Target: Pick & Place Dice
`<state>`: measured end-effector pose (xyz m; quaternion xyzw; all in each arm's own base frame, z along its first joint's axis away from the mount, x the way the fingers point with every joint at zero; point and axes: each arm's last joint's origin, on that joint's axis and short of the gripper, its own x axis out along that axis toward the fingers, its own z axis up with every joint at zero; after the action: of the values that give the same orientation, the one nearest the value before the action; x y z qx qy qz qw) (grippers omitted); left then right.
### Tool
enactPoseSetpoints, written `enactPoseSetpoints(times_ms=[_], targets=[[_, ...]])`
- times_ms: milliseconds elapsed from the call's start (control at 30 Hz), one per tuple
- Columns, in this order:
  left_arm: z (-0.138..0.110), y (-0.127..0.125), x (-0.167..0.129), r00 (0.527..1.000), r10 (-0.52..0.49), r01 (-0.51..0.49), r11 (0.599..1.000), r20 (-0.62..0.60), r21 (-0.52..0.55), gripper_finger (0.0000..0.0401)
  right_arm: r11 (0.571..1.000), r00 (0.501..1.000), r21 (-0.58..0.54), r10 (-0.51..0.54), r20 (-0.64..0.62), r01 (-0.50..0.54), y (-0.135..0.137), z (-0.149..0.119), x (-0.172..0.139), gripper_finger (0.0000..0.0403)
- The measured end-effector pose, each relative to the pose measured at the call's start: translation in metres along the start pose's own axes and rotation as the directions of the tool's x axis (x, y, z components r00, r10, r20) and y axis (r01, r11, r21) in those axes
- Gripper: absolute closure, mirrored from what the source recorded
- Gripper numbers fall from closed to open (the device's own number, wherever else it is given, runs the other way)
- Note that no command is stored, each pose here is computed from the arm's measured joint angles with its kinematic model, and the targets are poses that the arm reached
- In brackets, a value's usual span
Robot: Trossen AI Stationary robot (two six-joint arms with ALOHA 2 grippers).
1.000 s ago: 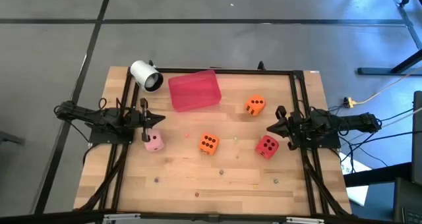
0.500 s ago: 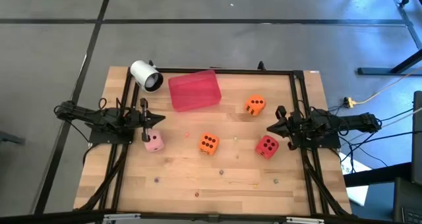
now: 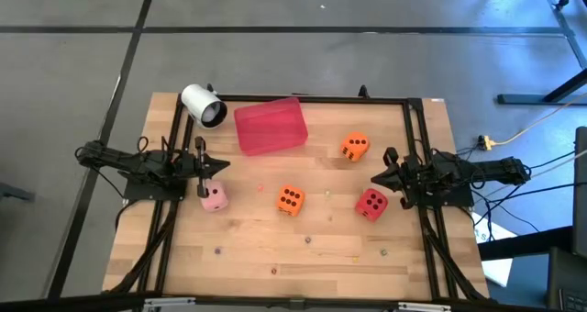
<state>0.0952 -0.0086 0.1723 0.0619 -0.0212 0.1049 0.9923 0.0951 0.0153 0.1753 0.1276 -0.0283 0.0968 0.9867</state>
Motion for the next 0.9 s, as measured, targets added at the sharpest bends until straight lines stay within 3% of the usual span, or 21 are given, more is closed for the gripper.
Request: enactPoseSetpoints(times_ms=[900], targets=[[-0.0001, 0.0000, 0.0000, 1.000, 0.000, 0.000, 1.000, -0.001, 0.000, 0.0393, 1.000, 1.000, 0.000, 0.000, 0.000, 0.000, 0.0000, 0.0000, 0.0000, 0.0387]])
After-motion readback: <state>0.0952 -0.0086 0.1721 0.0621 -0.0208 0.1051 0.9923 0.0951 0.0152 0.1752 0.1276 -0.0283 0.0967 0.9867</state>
